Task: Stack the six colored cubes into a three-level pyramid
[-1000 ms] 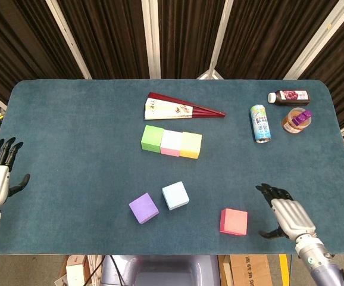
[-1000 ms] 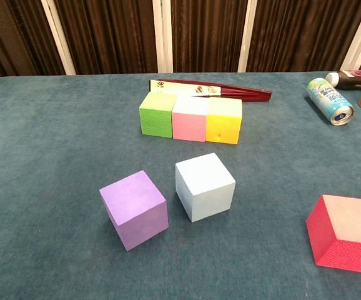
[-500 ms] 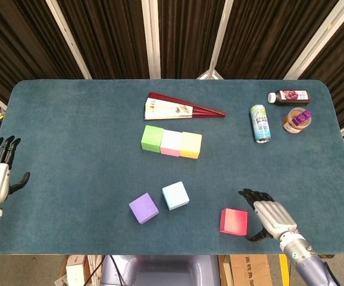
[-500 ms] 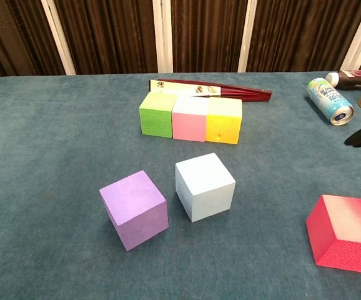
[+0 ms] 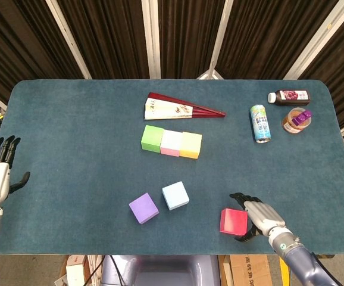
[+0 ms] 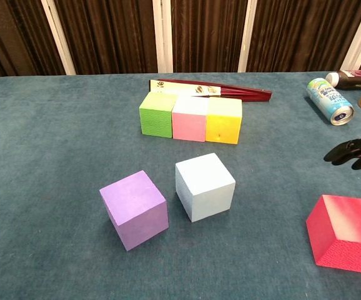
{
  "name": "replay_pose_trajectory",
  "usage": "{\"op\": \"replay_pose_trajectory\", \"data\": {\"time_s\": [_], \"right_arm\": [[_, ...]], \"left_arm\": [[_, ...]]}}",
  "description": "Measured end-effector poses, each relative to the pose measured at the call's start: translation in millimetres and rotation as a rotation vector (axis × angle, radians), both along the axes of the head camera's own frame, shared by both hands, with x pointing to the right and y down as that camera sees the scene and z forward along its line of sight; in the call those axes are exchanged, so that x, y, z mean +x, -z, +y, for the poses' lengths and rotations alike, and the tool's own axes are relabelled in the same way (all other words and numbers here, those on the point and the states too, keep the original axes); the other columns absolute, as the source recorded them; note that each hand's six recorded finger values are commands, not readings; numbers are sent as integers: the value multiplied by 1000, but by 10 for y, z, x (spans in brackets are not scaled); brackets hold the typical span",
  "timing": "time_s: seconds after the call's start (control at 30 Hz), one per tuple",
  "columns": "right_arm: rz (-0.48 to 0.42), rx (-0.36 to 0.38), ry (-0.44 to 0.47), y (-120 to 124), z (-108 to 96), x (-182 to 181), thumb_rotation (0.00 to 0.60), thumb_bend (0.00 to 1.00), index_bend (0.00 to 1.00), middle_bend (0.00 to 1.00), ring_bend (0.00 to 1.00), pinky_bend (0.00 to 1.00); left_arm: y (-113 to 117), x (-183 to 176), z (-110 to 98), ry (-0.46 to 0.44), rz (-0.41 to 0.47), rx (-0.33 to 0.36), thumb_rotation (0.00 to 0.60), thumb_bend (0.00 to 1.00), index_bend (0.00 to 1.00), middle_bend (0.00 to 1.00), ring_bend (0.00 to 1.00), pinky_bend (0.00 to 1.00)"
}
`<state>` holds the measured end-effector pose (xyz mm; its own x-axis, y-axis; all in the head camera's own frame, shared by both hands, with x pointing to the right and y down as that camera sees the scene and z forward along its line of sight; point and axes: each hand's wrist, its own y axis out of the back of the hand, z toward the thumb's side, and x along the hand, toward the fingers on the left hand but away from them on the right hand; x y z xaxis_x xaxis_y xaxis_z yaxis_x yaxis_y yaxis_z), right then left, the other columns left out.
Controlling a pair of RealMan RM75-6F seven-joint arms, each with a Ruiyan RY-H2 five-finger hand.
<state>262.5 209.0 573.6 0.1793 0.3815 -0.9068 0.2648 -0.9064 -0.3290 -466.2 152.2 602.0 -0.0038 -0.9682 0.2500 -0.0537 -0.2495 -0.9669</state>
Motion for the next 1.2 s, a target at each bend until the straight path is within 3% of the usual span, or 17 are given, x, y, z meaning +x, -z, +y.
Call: {"op": "replay_pose_trajectory", "data": {"time_s": [0.53,1.2], "right_arm": [[110,95,-32,-186,9,-116,600,196,139,154,10,0],[165,59,5,-294,163,-194,600,196,143,161,13,0]], "left_arm": [[4,-9,-1,6,5,0,600,356,54,48,0,0],[-19,-21,-11,11,7,-9,600,356,52,43,0,0]]}}
